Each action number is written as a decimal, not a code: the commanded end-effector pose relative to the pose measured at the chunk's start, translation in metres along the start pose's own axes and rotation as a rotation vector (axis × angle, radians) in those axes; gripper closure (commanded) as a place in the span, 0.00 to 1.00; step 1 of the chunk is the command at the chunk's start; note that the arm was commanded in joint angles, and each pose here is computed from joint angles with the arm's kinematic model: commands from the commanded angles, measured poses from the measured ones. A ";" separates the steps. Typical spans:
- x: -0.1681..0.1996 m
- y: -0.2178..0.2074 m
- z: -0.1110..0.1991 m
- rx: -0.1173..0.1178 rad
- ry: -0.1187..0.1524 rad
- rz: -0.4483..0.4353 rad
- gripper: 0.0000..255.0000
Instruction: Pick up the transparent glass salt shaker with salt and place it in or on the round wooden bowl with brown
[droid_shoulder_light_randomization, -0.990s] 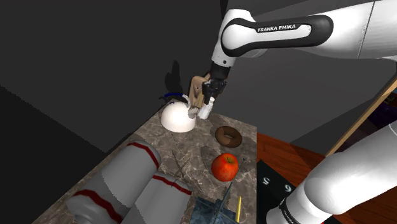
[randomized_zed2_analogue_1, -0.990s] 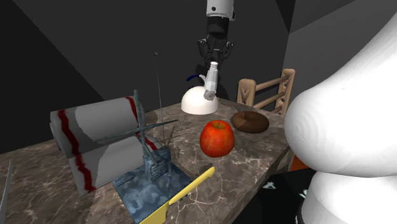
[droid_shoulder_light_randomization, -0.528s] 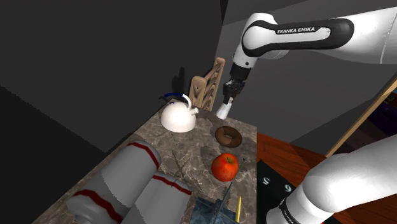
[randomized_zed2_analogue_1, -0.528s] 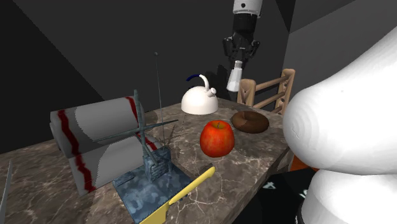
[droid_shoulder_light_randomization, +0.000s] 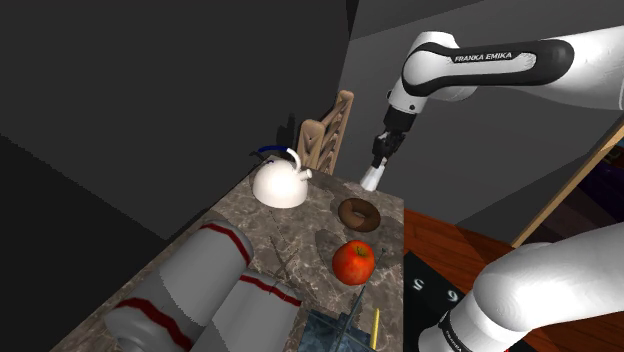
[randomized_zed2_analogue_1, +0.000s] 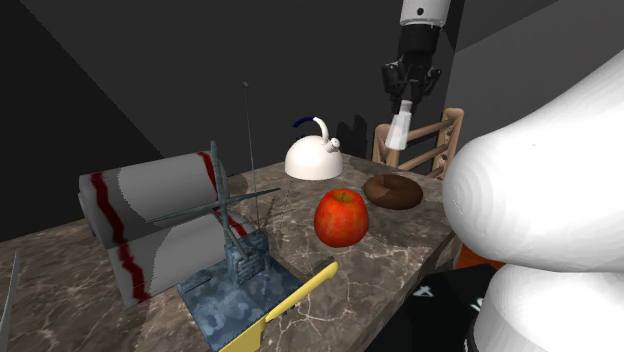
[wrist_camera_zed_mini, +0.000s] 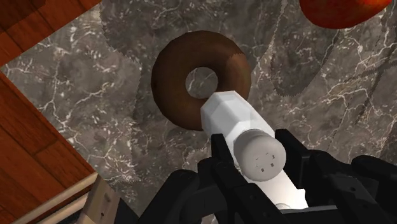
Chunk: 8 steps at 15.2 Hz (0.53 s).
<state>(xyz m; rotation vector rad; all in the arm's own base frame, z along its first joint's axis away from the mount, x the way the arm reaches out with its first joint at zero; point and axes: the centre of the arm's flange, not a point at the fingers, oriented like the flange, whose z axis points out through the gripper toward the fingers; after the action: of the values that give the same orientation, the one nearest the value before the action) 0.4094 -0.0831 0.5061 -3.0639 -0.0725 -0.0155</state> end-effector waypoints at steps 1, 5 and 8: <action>0.000 0.002 0.010 0.000 0.000 0.000 1.00; -0.001 0.003 0.031 0.000 0.000 0.000 1.00; -0.001 0.005 0.047 0.000 0.000 0.000 1.00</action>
<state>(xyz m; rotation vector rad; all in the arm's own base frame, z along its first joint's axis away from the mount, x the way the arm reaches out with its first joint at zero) 0.4096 -0.0837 0.4642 -3.0638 -0.0728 -0.0150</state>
